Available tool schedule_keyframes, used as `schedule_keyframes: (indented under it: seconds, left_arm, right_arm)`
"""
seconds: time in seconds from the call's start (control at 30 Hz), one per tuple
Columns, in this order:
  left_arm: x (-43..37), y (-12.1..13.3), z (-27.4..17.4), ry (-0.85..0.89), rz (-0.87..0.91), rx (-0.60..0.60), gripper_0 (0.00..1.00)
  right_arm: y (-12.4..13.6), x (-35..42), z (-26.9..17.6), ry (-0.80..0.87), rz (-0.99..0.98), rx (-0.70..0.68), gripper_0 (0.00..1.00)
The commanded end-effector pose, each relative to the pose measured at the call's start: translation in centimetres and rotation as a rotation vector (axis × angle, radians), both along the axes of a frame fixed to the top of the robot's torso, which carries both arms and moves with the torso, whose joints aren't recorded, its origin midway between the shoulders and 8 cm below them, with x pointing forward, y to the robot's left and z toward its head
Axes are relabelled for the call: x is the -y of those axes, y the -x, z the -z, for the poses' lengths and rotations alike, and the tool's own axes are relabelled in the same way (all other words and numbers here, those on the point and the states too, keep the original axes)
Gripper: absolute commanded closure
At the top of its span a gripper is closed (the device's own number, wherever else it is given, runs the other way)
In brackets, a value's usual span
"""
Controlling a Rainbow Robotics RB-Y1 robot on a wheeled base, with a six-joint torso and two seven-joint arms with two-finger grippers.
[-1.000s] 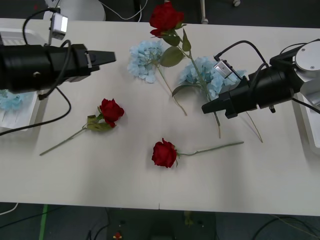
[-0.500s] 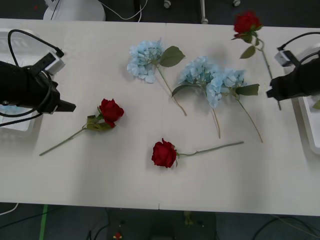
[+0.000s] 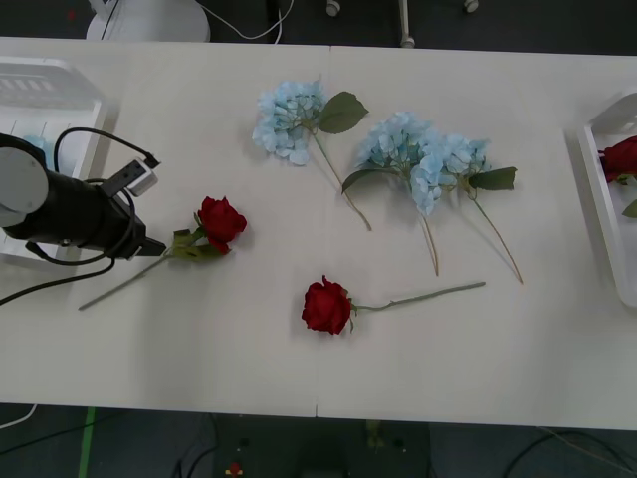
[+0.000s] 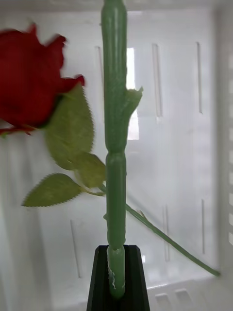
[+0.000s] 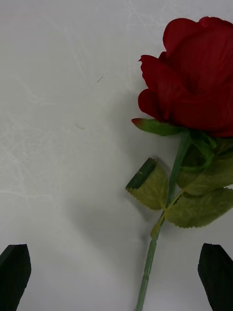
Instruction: Put the red flowers into the right box and the blue flowers into the left box
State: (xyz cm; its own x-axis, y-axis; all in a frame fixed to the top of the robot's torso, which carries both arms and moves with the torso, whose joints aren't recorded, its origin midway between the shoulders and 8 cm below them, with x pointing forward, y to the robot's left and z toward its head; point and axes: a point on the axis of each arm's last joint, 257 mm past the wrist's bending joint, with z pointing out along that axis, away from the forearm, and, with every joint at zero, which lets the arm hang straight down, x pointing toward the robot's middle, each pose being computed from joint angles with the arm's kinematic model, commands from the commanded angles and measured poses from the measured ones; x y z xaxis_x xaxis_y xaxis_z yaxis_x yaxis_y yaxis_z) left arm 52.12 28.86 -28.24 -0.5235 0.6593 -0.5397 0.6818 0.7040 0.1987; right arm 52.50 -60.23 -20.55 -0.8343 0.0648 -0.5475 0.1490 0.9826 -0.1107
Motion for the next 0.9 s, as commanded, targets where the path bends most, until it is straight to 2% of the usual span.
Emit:
schedule_keyframes:
  seconds: [0.03,0.2,0.4,0.57,0.63,0.7,0.73,0.77,0.8,0.83,0.87,0.9]
  left_arm:
    - [3.0,-0.6,1.8,-0.09,0.097,0.025,0.0]
    - [4.1,-0.5,3.3,-0.107,0.106,0.008,0.0]
    - [6.3,-1.6,4.0,-0.077,0.107,0.018,0.0]
    - [7.6,-2.2,4.1,-0.063,0.105,0.02,0.02]
    - [8.1,-2.5,4.1,-0.057,0.103,0.023,0.2]
    - [8.3,-2.8,4.3,-0.067,0.1,0.027,0.54]
    - [8.3,-2.8,4.4,-0.073,0.1,0.029,0.64]
    - [8.4,-2.9,4.5,-0.081,0.098,0.032,0.88]
    - [8.4,-2.9,4.8,-0.087,0.097,0.031,1.0]
    - [8.4,-2.9,4.9,-0.087,0.096,0.03,1.0]
    - [8.3,-2.9,5.2,-0.082,0.089,0.029,1.0]
    - [8.6,-3.0,5.2,-0.076,0.091,0.033,1.0]
  right_arm:
    - [2.3,6.4,-3.3,0.08,0.115,0.021,1.0]
    - [4.3,9.0,-1.9,0.181,0.136,-0.045,1.0]
    - [4.3,10.1,0.4,0.319,0.11,-0.081,1.0]
    - [5.1,10.7,2.0,0.367,0.138,-0.106,1.0]
    - [5.6,11.0,2.4,0.386,0.135,-0.124,1.0]
    - [6.2,11.4,2.9,0.405,0.129,-0.143,1.0]
    - [6.2,11.5,2.9,0.412,0.127,-0.143,1.0]
    - [6.4,11.5,3.1,0.416,0.123,-0.151,1.0]
    - [6.3,11.4,3.2,0.417,0.123,-0.151,1.0]
    - [6.3,11.5,3.2,0.42,0.123,-0.152,1.0]
    - [6.4,11.5,3.3,0.426,0.121,-0.156,0.93]
    - [6.5,11.5,3.4,0.423,0.124,-0.156,0.72]
